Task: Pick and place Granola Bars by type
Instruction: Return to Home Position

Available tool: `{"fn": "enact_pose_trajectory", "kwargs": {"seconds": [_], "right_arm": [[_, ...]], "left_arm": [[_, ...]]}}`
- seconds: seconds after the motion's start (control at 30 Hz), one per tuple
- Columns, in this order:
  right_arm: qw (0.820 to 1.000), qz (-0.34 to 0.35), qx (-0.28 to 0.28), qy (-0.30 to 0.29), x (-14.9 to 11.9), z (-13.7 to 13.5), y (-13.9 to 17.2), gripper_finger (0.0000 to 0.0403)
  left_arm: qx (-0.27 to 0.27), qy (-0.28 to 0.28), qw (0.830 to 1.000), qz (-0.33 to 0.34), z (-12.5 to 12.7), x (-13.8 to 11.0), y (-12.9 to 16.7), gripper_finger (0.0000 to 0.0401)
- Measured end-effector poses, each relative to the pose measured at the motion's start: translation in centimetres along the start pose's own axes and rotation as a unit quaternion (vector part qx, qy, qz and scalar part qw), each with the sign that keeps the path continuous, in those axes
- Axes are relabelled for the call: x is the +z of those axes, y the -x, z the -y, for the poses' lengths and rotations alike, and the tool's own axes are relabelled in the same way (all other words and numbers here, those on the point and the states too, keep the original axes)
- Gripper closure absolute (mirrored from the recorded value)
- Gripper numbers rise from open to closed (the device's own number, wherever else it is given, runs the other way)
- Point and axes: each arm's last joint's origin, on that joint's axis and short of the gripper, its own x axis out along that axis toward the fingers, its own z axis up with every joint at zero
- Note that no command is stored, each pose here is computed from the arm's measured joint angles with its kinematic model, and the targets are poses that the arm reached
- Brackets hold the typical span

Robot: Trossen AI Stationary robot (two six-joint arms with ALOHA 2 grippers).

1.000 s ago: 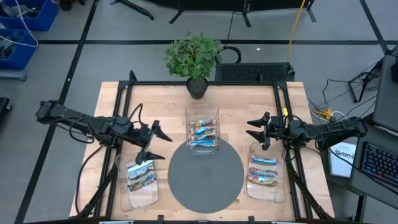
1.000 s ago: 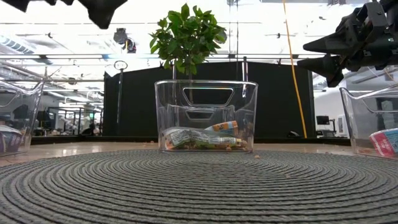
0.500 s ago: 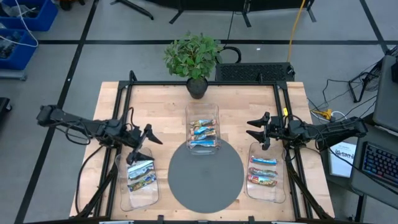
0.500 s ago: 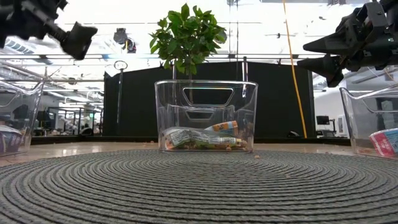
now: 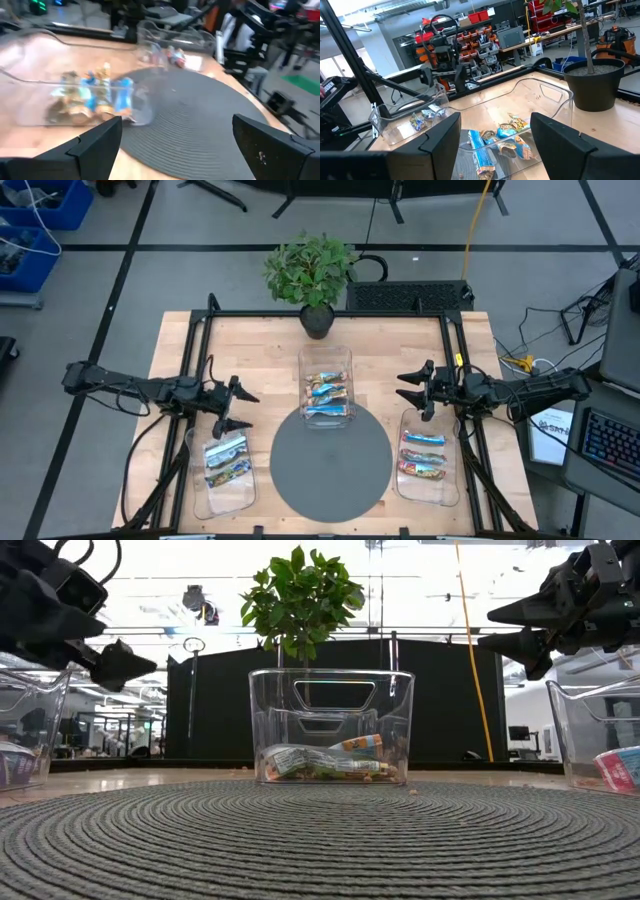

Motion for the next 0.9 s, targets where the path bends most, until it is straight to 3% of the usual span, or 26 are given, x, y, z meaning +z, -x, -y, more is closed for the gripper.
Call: {"fn": "enact_pose_trajectory", "kwargs": {"seconds": [0.23,0.37,0.67,0.9], "right_arm": [[1.0,0.0,0.0,0.0,0.0,0.0,0.0,0.017],[1.0,0.0,0.0,0.0,0.0,0.0,0.0,0.017],[1.0,0.0,0.0,0.0,0.0,0.0,0.0,0.017],[1.0,0.0,0.0,0.0,0.0,0.0,0.0,0.017]], "left_arm": [[0.097,-0.006,0.993,0.062,-0.8,0.7,1.4,0.0019],[0.1,-0.025,0.988,0.119,-0.8,1.6,2.3,0.0025],[0.099,-0.017,0.987,0.128,-0.7,1.7,2.3,0.0019],[0.151,0.005,0.978,0.147,-0.9,1.9,2.4,0.0023]]}}
